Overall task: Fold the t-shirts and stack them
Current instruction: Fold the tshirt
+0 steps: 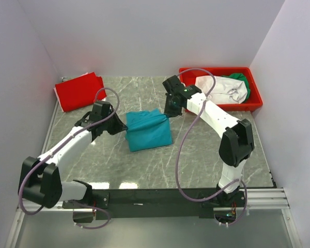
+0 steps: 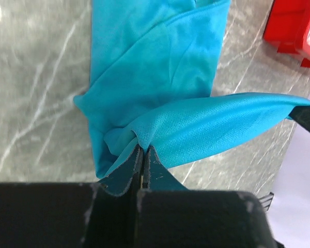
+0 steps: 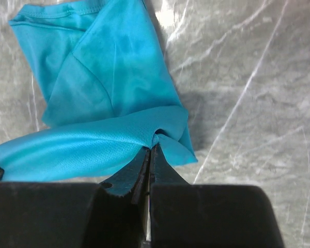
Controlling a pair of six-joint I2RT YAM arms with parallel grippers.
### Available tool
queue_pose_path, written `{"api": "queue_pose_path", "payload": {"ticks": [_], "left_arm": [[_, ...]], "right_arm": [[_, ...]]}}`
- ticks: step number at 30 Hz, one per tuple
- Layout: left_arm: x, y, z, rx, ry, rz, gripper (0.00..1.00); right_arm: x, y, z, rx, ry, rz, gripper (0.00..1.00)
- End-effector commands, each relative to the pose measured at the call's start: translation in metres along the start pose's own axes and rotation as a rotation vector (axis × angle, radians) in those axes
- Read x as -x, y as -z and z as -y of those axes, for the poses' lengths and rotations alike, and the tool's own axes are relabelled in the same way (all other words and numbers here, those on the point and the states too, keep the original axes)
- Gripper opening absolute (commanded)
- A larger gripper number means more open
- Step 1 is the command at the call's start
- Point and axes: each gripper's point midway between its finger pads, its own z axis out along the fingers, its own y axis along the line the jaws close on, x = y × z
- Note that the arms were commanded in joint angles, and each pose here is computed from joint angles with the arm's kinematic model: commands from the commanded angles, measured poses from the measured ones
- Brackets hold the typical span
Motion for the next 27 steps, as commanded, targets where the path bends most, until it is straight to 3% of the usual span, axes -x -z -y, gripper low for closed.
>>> {"api": "queue_pose_path", "payload": {"ticks": [1, 27], "left_arm": [[0.029, -0.003, 0.010, -0.034, -0.044, 0.047, 0.00], [0.114, -0.089, -0.005, -0.016, -0.026, 0.002, 0.00]], "right_arm": [[0.030, -0.001, 0.003, -0.011, 0.000, 0.064, 0.00], [0.091, -0.075, 0.000, 0.002, -0.099, 0.053, 0.00]]}}
